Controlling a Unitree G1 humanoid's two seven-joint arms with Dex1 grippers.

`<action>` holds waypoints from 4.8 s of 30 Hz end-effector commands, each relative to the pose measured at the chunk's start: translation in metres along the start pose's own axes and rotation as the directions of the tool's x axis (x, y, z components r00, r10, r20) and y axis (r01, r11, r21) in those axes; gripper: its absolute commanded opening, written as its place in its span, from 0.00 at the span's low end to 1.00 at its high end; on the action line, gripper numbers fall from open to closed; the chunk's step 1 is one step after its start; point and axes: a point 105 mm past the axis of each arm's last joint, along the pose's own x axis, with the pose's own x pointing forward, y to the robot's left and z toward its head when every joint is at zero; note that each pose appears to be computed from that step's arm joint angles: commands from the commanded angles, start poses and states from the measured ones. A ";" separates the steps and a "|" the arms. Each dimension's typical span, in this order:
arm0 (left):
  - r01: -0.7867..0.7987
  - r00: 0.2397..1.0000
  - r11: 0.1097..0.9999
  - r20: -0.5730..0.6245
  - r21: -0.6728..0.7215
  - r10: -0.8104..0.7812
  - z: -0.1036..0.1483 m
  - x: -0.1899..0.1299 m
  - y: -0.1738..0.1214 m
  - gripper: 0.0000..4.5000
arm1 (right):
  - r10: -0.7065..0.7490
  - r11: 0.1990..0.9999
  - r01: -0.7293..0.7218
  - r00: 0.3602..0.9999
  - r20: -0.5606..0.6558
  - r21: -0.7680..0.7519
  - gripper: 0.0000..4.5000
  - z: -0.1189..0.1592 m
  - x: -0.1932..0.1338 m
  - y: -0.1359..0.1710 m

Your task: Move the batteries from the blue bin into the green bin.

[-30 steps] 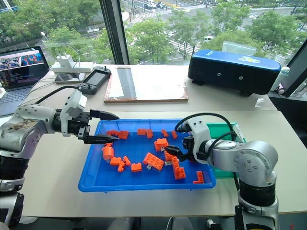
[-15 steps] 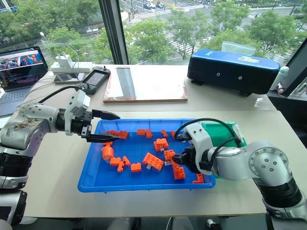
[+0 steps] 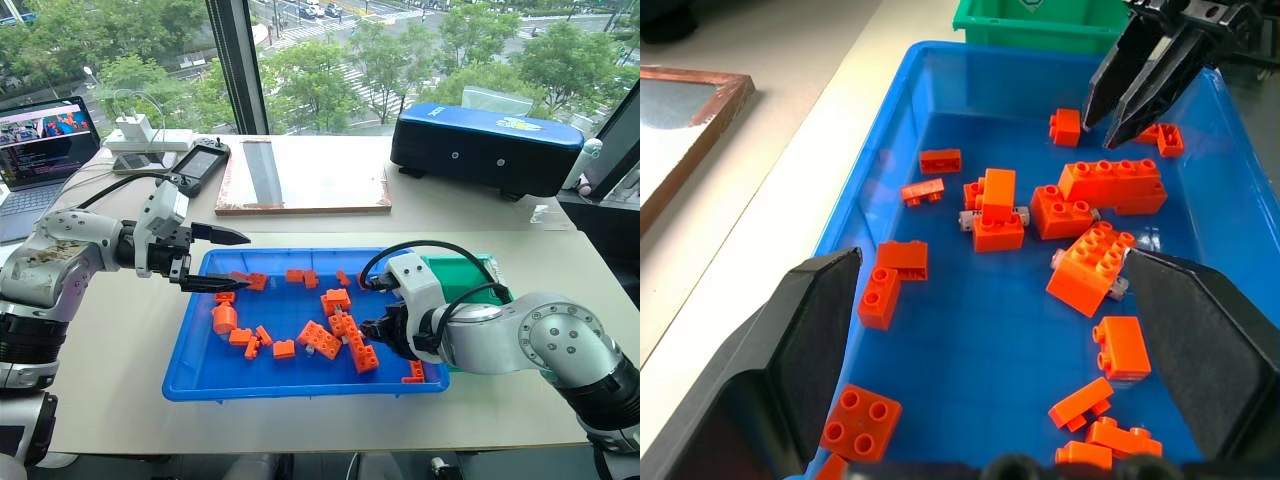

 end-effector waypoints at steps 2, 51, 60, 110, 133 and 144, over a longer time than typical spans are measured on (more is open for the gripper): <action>-0.016 1.000 1.000 0.000 0.027 0.016 0.005 -0.003 0.002 1.00 | 0.037 0.999 -0.037 0.996 0.079 -0.011 0.72 0.018 -0.006 0.011; -0.015 1.000 1.000 0.000 0.005 0.015 0.001 -0.003 0.000 1.00 | -0.100 0.994 0.107 0.980 0.171 -0.037 0.75 0.060 -0.003 -0.030; -0.016 1.000 1.000 -0.004 0.003 0.016 0.000 -0.002 0.000 1.00 | 0.156 0.963 -0.151 0.988 0.001 -0.224 0.99 0.025 0.000 0.020; 0.072 0.996 0.996 0.051 0.048 -0.074 0.017 -0.006 0.003 1.00 | -0.155 0.868 0.247 0.959 0.237 -0.430 0.05 0.074 -0.110 -0.107; 0.017 0.999 0.999 0.040 0.035 -0.018 0.013 -0.015 0.005 1.00 | -0.012 0.787 0.214 0.943 0.332 -0.579 0.77 0.085 -0.066 -0.070; -0.002 1.000 1.000 0.017 0.020 0.002 0.009 -0.016 0.002 1.00 | 0.324 0.720 -0.200 0.944 0.067 -0.664 0.77 0.050 0.020 0.018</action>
